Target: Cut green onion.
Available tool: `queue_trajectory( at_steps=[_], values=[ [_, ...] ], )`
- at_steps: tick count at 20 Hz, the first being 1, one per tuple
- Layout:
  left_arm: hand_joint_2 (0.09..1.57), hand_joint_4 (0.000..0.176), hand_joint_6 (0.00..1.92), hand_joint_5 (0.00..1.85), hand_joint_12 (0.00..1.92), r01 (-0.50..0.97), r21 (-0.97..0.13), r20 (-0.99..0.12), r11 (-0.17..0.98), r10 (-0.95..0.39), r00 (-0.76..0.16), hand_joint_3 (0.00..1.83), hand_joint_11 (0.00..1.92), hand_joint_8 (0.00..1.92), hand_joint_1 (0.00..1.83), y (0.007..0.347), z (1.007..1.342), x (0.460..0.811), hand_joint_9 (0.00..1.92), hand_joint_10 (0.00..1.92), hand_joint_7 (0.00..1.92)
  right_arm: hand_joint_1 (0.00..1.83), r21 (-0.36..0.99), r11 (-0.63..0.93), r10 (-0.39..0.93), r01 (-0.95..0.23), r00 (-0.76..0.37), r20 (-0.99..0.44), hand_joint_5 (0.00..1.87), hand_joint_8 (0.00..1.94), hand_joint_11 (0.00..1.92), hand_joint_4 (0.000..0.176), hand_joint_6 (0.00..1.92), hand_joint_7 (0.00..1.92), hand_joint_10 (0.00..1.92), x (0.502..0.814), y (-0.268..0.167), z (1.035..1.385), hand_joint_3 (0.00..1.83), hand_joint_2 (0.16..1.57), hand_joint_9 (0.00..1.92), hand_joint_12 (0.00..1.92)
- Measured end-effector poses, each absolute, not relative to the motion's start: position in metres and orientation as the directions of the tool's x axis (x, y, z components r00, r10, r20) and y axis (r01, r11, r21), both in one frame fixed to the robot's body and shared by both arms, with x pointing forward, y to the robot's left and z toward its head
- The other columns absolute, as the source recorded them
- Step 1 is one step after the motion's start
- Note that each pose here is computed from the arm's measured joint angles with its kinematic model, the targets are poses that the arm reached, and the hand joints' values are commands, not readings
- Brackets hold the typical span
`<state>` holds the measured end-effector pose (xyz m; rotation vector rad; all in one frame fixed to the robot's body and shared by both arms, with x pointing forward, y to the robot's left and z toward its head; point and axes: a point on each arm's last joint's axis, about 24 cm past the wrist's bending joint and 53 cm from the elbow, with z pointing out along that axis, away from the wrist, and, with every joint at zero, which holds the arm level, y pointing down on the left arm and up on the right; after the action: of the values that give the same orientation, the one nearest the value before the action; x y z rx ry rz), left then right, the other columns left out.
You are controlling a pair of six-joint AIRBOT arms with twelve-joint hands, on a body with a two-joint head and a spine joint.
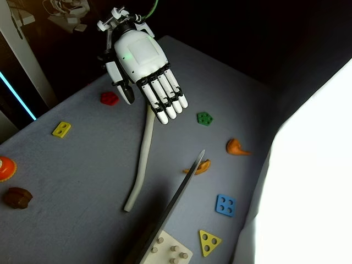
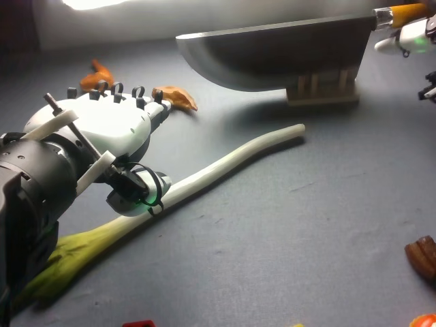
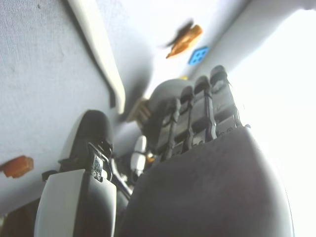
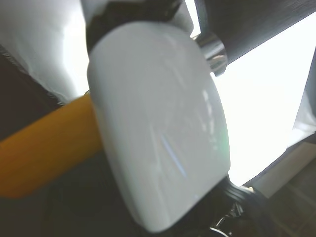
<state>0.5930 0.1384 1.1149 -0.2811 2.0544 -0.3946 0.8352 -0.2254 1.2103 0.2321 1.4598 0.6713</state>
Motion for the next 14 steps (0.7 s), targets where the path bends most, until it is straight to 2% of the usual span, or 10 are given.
queue_trajectory(
  at_steps=[4,5,8,10,12,14],
  values=[
    [1.38,0.003,0.01,0.04,0.0,-0.029,-0.387,-0.8,0.922,-0.351,-0.487,0.0,0.0,0.01,0.56,0.136,1.118,0.593,0.02,0.01,0.02,0.9,0.532,0.785,0.557,-0.317,-0.013,-0.83,0.0,0.0,0.0,0.087,0.0,0.0,0.0,0.822,-0.232,1.244,0.0,0.82,0.0,0.0],
    [1.4,0.0,0.01,0.04,0.0,-0.024,-0.387,-0.799,0.922,-0.348,-0.49,0.01,0.0,0.01,0.53,0.134,1.119,0.592,0.03,0.01,0.03,0.88,0.538,0.775,0.567,-0.331,-0.01,-0.824,0.0,0.0,0.0,0.075,0.0,0.0,0.0,0.817,-0.232,1.259,0.0,0.84,0.0,0.0],
    [1.4,0.0,0.01,0.04,0.0,-0.027,-0.391,-0.794,0.92,-0.352,-0.495,0.01,0.0,0.01,0.52,0.133,1.117,0.59,0.04,0.01,0.04,0.88,0.548,0.754,0.583,-0.361,-0.017,-0.812,0.0,0.0,0.0,0.075,0.0,0.0,0.0,0.807,-0.227,1.282,0.0,0.84,0.0,0.0],
    [1.38,0.009,0.01,0.06,0.0,-0.029,-0.389,-0.795,0.921,-0.352,-0.494,0.0,0.01,0.01,0.54,0.134,1.118,0.59,0.06,0.02,0.05,0.82,0.552,0.743,0.583,-0.378,-0.039,-0.812,0.0,0.0,0.0,0.058,0.0,0.0,0.0,0.798,-0.217,1.287,0.0,0.85,0.0,0.0],
    [1.34,0.002,0.01,0.12,0.17,-0.029,-0.389,-0.795,0.921,-0.352,-0.494,0.0,0.0,0.01,0.59,0.134,1.118,0.59,0.12,0.01,0.11,0.79,0.558,0.737,0.575,-0.382,-0.082,-0.814,0.0,0.0,0.0,0.045,0.0,0.0,0.0,0.789,-0.206,1.285,0.0,0.85,0.0,0.0],
    [1.35,0.001,0.0,0.11,0.14,-0.03,-0.389,-0.795,0.921,-0.352,-0.494,0.0,0.0,0.0,0.55,0.134,1.118,0.59,0.12,0.0,0.11,0.77,0.55,0.737,0.56,-0.392,-0.101,-0.822,0.0,0.0,0.0,0.034,0.0,0.0,0.0,0.779,-0.199,1.287,0.0,0.84,0.0,0.0]
  ],
)
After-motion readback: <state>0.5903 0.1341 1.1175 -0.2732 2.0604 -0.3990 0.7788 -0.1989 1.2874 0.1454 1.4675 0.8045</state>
